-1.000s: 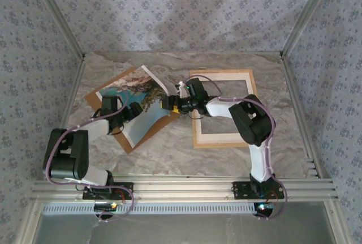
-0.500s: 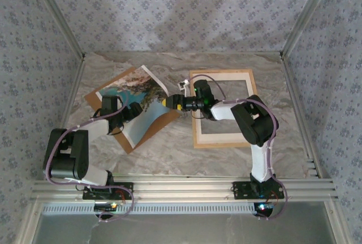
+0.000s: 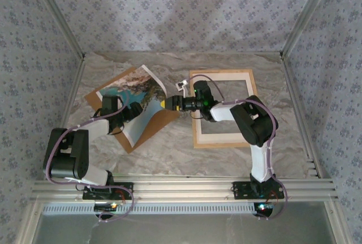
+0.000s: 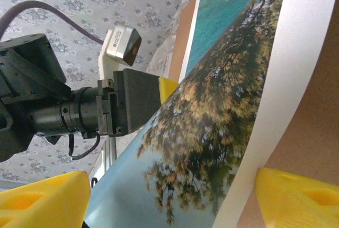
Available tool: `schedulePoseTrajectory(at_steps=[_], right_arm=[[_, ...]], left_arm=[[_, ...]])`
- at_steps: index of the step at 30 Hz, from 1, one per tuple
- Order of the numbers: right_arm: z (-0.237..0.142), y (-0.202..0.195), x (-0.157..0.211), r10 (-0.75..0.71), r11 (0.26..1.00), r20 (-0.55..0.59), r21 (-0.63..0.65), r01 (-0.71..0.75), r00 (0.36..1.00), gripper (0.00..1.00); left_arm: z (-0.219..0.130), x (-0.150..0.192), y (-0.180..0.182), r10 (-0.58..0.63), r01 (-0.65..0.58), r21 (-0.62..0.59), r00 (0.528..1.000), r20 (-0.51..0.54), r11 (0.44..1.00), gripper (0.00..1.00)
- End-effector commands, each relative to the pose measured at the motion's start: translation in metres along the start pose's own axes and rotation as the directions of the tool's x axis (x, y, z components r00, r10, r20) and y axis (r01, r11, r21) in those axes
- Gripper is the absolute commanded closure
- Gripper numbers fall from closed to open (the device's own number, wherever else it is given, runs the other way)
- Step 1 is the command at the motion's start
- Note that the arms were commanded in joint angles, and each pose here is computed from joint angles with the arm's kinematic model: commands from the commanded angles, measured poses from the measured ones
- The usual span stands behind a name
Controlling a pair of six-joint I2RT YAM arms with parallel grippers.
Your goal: Put the photo into the frame
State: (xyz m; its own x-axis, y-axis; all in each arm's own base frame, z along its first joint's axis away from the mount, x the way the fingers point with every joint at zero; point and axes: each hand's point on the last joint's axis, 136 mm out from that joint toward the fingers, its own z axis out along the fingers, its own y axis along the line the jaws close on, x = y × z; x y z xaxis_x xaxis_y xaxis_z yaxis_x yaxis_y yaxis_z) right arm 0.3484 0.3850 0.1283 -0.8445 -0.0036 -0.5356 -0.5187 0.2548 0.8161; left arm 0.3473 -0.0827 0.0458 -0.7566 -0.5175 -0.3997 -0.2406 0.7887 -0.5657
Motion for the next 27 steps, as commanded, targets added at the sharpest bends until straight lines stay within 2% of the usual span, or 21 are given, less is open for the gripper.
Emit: schedulePoseTrajectory(at_steps=[1, 8, 16, 22, 27], right_arm=[[0.007, 0.008, -0.009, -0.002, 1.000, 0.000, 0.013, 0.002, 1.000, 0.15], [0.024, 0.000, -0.014, 0.059, 0.995, -0.022, 0.083, -0.057, 0.998, 0.12], [0.037, -0.017, -0.013, 0.113, 0.974, -0.063, 0.206, -0.098, 0.992, 0.18], [0.035, -0.027, -0.013, 0.170, 0.956, -0.078, 0.256, -0.145, 0.982, 0.34], [0.018, -0.031, -0.022, 0.196, 0.949, -0.043, 0.261, -0.178, 0.980, 0.50]], left_arm=[[0.007, 0.034, 0.011, -0.038, 0.035, -0.030, 0.991, -0.128, 0.999, 0.08], [0.009, 0.036, 0.008, -0.032, 0.029, -0.023, 0.991, -0.133, 0.999, 0.08], [0.007, 0.035, 0.003, -0.022, 0.021, -0.012, 0.991, -0.129, 1.000, 0.08], [0.003, 0.030, -0.003, -0.013, 0.013, 0.003, 0.993, -0.114, 1.000, 0.08], [-0.005, 0.018, -0.010, 0.010, -0.009, 0.007, 0.997, -0.080, 1.000, 0.08]])
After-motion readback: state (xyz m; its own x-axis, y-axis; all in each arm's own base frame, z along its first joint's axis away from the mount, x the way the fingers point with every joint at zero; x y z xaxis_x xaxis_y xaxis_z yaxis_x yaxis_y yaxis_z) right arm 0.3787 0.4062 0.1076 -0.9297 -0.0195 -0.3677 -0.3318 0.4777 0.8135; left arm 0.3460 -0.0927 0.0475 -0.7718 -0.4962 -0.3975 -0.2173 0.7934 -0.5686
